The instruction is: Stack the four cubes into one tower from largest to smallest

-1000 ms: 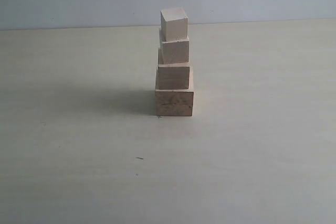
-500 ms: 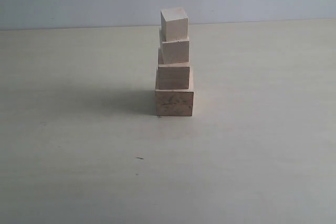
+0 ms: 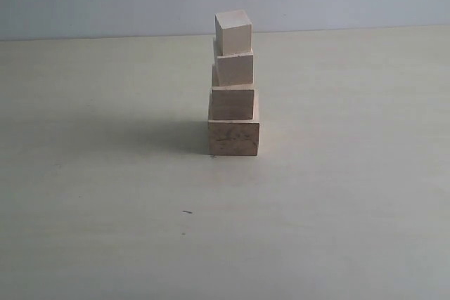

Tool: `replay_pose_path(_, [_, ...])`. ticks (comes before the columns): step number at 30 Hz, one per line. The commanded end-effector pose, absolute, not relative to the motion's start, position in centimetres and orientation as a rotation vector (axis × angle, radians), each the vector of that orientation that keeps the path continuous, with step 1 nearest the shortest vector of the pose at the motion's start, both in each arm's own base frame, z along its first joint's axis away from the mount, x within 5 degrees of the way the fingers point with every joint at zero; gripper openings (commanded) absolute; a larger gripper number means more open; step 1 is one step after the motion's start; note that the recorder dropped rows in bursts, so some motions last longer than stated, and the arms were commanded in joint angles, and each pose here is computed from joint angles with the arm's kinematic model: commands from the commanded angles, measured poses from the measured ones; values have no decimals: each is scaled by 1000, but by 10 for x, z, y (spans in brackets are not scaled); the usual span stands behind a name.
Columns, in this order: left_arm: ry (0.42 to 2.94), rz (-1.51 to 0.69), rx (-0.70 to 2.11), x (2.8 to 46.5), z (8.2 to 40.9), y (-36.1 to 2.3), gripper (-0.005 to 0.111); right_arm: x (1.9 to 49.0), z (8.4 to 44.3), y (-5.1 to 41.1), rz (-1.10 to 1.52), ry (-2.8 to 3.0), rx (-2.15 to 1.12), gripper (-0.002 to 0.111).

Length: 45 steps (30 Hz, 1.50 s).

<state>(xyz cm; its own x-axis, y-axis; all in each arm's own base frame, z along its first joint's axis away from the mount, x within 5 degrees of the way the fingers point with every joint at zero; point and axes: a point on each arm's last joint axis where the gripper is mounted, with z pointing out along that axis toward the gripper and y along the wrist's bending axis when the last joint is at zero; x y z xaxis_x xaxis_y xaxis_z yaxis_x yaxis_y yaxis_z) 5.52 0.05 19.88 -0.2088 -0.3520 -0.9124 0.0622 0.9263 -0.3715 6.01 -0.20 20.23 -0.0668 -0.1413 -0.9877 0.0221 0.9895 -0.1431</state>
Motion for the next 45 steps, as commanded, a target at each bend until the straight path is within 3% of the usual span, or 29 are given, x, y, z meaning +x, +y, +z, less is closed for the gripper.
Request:
replay_pose_path(1, [1739, -382, -215, 55, 198, 0, 0, 54, 186, -4, -109, 1789, -31, 0])
replay_pose_path(16, [1796, -425, -221, 53, 194, -3, 0, 54, 186, -4, -109, 1789, -31, 0])
replay_pose_path(20, [1855, -58, 37, 53, 180, -1, 0, 54, 186, -4, -109, 1789, -31, 0])
replay_pose_path(23, [1839, -18, -42, 53, 181, 1, 0, 54, 186, -4, -107, 1787, -30, 0])
replay_pose_path(45, [1835, -32, -89, 53, 181, 2, 0, 54, 186, -4, -108, 1787, -31, 0])
